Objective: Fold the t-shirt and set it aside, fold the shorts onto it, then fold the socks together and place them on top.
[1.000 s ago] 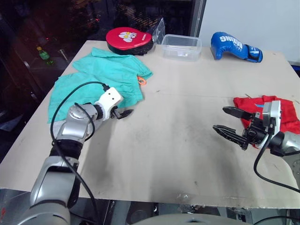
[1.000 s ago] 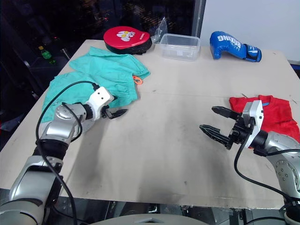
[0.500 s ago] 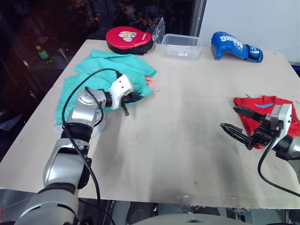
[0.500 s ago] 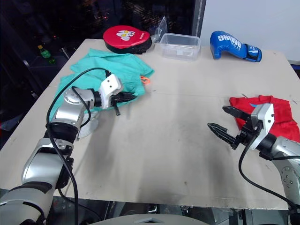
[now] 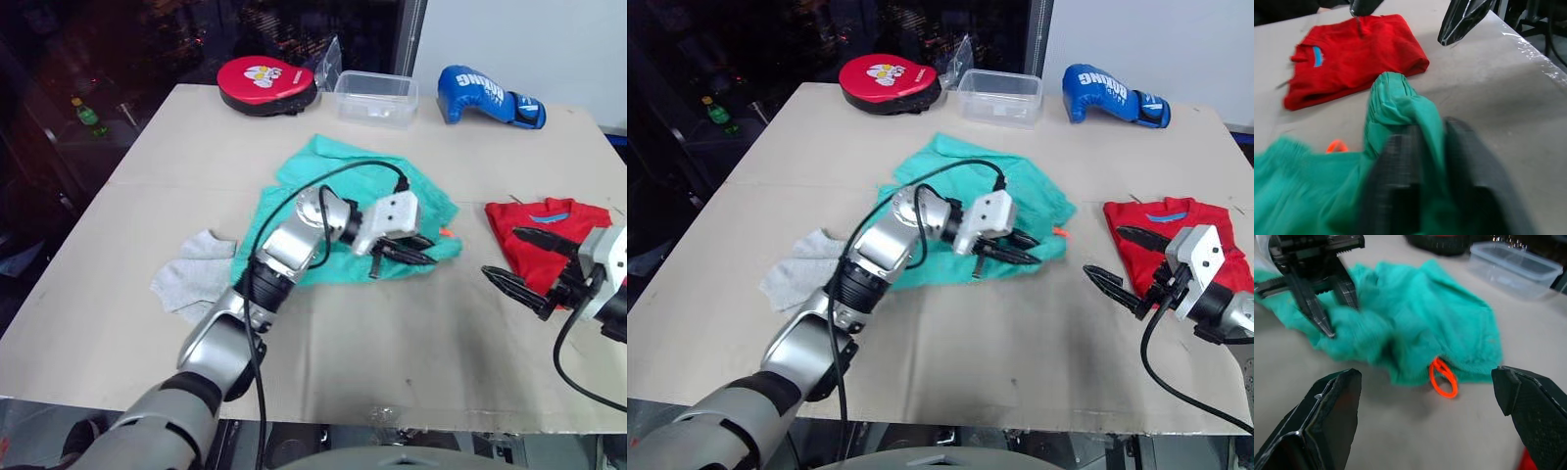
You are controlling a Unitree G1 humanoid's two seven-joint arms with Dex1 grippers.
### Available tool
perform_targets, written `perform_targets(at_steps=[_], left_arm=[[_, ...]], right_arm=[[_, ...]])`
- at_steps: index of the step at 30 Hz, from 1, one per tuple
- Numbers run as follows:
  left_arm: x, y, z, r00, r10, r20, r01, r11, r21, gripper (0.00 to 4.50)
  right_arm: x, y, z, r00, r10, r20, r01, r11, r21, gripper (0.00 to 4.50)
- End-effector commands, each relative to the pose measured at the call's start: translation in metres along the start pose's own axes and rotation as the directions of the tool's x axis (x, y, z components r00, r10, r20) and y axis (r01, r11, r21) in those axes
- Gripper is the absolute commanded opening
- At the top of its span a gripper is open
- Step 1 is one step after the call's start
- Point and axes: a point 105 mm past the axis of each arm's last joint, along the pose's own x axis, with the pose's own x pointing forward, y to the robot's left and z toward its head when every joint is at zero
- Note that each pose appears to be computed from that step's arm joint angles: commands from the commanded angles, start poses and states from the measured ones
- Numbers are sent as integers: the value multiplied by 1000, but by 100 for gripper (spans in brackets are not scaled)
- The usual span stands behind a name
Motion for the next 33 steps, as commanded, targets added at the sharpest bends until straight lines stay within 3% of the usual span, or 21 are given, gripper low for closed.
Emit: perform_targets(at_steps=[1, 3, 9, 18, 21, 25, 27, 31, 33], left_arm=[[-4, 2, 15, 997, 47, 65, -50, 998, 40, 294], [-13, -3, 22, 996, 21, 92, -24, 999, 31, 390], [-54, -3, 30, 992, 72, 103, -76, 996, 40, 390], [-142, -31, -23, 981, 142, -129, -150, 987, -57, 390], [-173, -50, -40, 972, 147, -186, -169, 980, -109, 397], [-211, -60, -69, 919, 194, -343, -245, 963, -109, 397], [-219, -69, -72, 917, 172, -361, -232, 964, -131, 397], [-225, -89, -83, 912, 89, -401, -201, 948, -245, 397], [-227, -93, -95, 893, 87, -442, -206, 951, -230, 397]], right_arm=[[7, 17, -1, 997, 71, -41, -75, 994, -85, 450], [11, 23, -6, 994, 96, -59, -103, 989, -111, 450], [24, 36, -17, 974, 202, -104, -218, 961, -169, 450], [45, 44, -38, 924, 319, -212, -378, 842, -384, 450], [51, 43, -40, 920, 332, -207, -390, 816, -426, 313], [57, 42, -38, 931, 325, -169, -366, 825, -431, 118], [57, 42, -38, 935, 319, -155, -354, 838, -415, 16], [57, 40, -40, 939, 307, -151, -343, 850, -399, 7], [57, 41, -41, 941, 304, -146, -337, 859, -386, 7]])
